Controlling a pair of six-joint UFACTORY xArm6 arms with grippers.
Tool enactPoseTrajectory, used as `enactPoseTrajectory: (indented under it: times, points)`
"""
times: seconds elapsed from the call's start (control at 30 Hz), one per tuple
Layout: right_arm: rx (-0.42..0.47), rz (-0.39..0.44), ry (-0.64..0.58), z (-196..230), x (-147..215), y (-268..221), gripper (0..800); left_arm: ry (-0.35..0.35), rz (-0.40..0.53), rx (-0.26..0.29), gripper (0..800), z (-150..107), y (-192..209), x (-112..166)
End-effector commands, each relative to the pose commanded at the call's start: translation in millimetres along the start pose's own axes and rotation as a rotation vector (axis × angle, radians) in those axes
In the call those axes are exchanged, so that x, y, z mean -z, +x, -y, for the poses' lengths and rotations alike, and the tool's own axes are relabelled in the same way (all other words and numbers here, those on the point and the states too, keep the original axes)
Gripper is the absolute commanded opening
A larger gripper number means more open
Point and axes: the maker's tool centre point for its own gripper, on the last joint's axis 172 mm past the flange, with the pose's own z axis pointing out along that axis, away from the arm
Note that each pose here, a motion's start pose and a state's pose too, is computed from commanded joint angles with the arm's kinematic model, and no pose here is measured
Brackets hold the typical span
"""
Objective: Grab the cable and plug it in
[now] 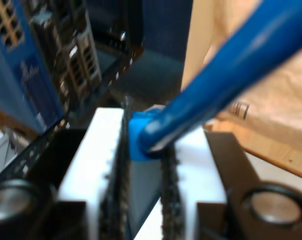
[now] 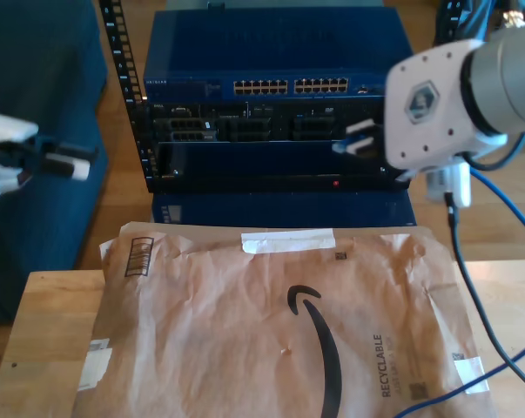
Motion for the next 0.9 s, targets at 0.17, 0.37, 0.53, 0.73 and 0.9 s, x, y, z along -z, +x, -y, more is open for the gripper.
enactPoseTrajectory:
  times: [0.17,0.37,0.53,0.73,0.9]
  points:
    - [-0.080,-0.029,-0.017,-3,-2,22,2,0.002,-0.159,-0.070,800,2,54,11]
    - [-0.119,-0.046,-0.086,-24,-22,37,2,0.004,-0.162,-0.214,800,8,82,23]
    - [-0.148,-0.060,-0.108,-35,-29,44,2,0.007,-0.293,-0.225,800,17,129,48]
    - [-0.163,-0.058,-0.150,-47,-32,42,2,0.082,-0.449,-0.326,800,46,179,63]
    - [-0.204,-0.065,-0.211,-62,-37,42,2,0.140,-0.506,-0.366,800,74,234,86]
